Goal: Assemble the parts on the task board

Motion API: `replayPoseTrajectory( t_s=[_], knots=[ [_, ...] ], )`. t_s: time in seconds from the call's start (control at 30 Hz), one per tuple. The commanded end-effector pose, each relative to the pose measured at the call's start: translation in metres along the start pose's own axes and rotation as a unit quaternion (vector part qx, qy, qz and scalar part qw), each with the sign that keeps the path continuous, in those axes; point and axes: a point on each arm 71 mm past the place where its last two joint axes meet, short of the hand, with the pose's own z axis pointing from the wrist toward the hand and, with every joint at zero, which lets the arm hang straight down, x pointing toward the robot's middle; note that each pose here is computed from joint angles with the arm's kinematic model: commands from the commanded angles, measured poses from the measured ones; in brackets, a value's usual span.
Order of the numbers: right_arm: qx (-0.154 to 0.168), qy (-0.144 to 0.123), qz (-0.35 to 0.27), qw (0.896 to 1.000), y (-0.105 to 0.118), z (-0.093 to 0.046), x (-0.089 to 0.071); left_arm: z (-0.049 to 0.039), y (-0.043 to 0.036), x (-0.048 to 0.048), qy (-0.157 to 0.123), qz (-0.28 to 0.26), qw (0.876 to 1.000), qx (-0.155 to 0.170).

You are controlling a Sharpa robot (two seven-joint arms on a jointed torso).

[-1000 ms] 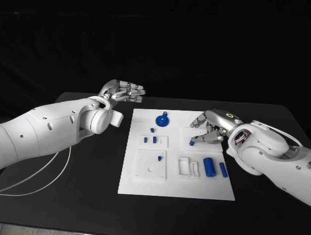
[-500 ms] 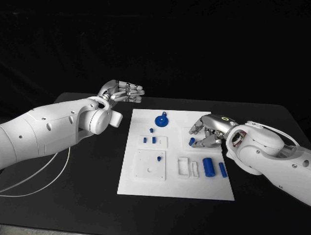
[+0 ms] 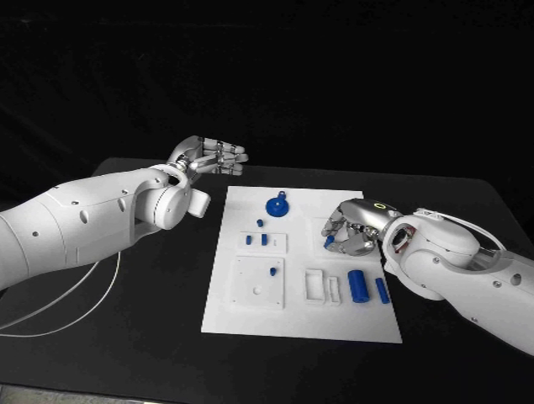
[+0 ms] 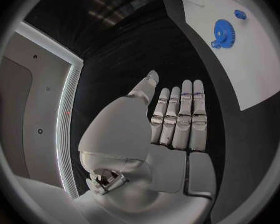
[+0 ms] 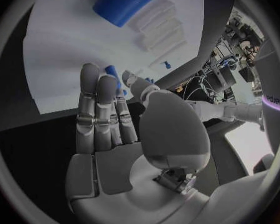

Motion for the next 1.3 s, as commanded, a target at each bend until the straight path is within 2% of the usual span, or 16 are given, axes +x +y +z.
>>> replayPoseTrajectory(
  t_s=[0.03, 0.63, 1.07, 1.3],
  knots=[
    [-0.002, 0.007, -0.011, 1.000, 0.001, 0.001, 0.002, 0.0005, -0.0014, 0.0019, 0.005, -0.005, 1.000, 0.004],
    [0.004, -0.004, -0.034, 0.999, 0.001, 0.004, 0.007, 0.0006, -0.0011, 0.0016, 0.005, -0.004, 1.000, 0.002],
    [-0.019, -0.065, -0.030, 0.997, 0.010, 0.003, -0.001, 0.0005, -0.0009, 0.0012, 0.005, -0.004, 1.000, 0.001],
    [-0.038, -0.097, -0.024, 0.994, 0.021, -0.002, -0.015, 0.0015, -0.0007, 0.0012, 0.005, -0.004, 1.000, 0.001]
  ],
)
